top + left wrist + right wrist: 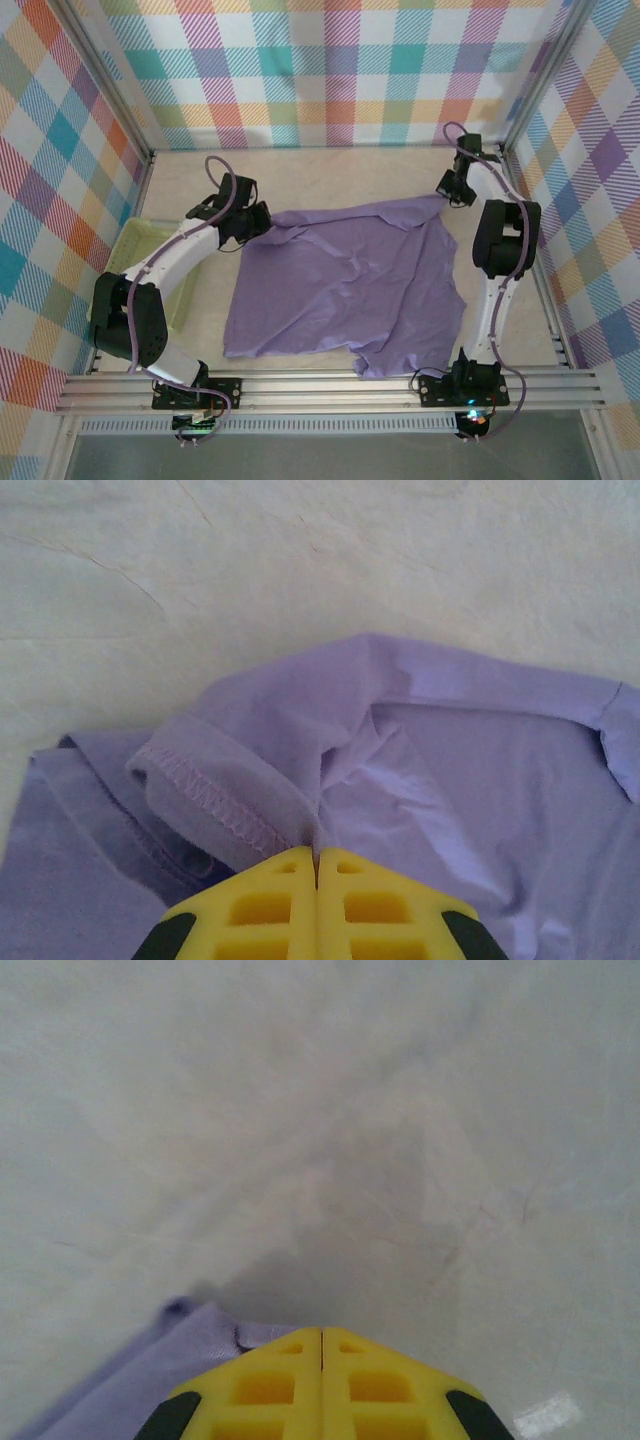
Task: Fold the inside-out t-shirt
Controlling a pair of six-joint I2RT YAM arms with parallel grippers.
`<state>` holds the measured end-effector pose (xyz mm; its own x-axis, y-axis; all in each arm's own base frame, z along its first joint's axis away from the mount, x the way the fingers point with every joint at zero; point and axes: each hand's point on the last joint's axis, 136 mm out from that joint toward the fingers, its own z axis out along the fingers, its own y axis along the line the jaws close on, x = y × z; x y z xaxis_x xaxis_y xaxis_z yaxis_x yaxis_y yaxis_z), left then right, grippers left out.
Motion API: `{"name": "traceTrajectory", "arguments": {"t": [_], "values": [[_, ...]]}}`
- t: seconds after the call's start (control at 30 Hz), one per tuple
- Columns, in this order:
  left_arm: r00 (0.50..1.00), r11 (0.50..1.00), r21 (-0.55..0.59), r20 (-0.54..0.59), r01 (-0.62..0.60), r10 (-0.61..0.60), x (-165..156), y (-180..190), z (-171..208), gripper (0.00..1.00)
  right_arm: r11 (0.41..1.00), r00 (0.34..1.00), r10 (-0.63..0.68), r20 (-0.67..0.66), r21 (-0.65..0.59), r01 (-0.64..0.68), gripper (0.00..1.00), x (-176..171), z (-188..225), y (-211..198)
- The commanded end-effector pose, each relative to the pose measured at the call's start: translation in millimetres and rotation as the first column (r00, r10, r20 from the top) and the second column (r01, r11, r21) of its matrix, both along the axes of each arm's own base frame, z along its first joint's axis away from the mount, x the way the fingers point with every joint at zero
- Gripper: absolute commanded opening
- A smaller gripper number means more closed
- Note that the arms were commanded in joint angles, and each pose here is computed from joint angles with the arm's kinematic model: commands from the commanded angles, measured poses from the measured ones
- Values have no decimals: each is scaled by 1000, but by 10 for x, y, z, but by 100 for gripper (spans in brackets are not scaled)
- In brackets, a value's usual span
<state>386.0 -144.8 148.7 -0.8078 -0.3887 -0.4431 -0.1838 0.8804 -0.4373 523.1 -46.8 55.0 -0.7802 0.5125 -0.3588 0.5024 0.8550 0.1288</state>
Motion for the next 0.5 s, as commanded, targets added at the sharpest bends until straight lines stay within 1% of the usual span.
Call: {"name": "traceTrajectory", "arguments": {"t": [0.0, 0.07, 0.17, 0.3, 0.37, 0.47], "values": [[1000, 1000, 11, 6, 28, -28, 33, -70, -7, 0, 997, 990, -72, -118, -15, 70, 0, -269, -203, -144], [999, 999, 13, 7, 35, -35, 25, -98, -16, 0, 996, 987, -86, -132, -13, 85, 0, -317, -269, -185], [999, 999, 19, 8, 37, -38, 26, -107, -23, 0, 997, 989, -69, -132, 8, 71, 0, -327, -316, -166], [999, 999, 31, 7, 34, -34, 23, -83, -14, 0, 998, 992, -51, -114, 31, 55, 19, -305, -263, -123], [999, 999, 34, 11, 32, -32, 23, -74, -1, 0, 998, 995, -42, -89, 47, 46, 26, -281, -188, -95], [999, 999, 44, 12, 29, -30, 19, -57, 4, 0, 997, 998, -36, -61, 63, 40, 32, -266, -103, -65]]}}
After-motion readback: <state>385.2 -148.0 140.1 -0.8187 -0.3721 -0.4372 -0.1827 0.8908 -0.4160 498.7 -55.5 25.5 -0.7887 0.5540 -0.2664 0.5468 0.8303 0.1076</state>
